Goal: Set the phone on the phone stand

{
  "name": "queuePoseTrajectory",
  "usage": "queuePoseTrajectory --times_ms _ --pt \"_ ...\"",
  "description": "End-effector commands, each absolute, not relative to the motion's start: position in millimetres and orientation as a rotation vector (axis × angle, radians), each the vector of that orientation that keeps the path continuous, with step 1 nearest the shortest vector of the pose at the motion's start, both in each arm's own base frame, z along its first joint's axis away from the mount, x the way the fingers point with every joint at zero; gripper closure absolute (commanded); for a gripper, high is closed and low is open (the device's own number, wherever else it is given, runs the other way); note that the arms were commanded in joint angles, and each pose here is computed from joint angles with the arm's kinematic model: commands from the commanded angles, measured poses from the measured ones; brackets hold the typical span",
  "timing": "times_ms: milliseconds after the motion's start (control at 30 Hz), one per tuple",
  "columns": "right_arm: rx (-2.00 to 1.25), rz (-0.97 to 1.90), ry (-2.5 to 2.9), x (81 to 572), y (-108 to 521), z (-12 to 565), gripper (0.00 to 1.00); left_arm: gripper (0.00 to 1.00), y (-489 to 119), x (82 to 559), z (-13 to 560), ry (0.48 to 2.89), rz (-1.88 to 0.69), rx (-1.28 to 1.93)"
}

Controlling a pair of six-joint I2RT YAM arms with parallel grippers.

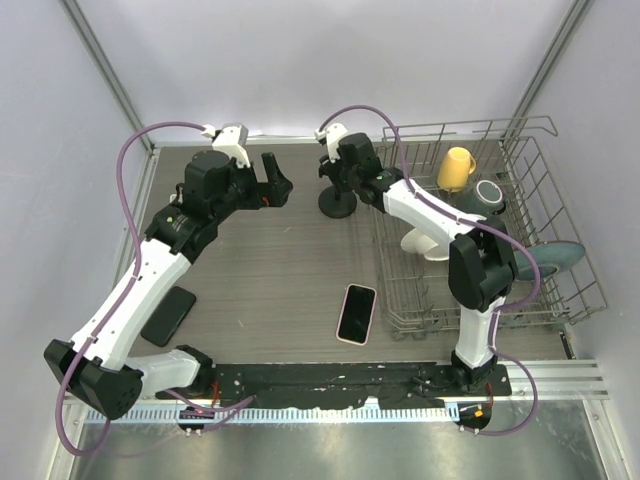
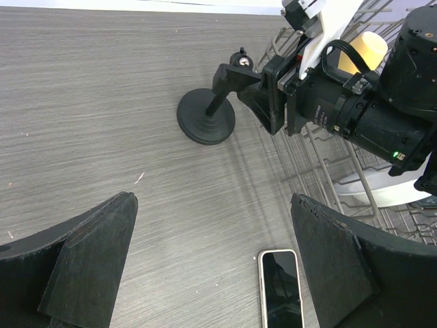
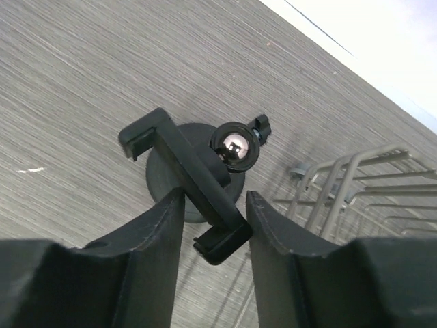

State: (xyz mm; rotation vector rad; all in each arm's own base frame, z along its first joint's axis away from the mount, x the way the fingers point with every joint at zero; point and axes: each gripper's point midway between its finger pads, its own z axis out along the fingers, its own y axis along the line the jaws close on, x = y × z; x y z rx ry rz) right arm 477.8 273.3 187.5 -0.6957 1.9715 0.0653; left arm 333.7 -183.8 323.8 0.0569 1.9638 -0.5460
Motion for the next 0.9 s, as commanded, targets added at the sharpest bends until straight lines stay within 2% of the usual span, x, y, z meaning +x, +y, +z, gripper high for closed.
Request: queuePoseTrajectory --times_ms 0,67,133,267,633,867 --pt "-0.728 0.1 1.919 479 283 196 0.6 0.0 -189 336 345 1.909 -0.584 0.058" --pt "-0.776 0.146 1.903 474 291 194 0.71 0.0 -188 337 342 1.916 -0.572 0.055" --pt "-0.825 0.178 1.876 469 297 198 0.78 0.0 -188 338 342 1.919 -0.571 0.056" --pt "-0.952 0.284 1.799 446 313 205 1.0 0.0 -188 339 339 1.924 -0.565 0.055" --pt "-1.266 0.794 1.555 355 359 231 1.0 0.0 -180 337 347 1.891 -0.536 0.04" --pt "-1.307 0.831 1.575 349 376 220 1.0 0.0 -178 337 348 1.887 -0.529 0.039"
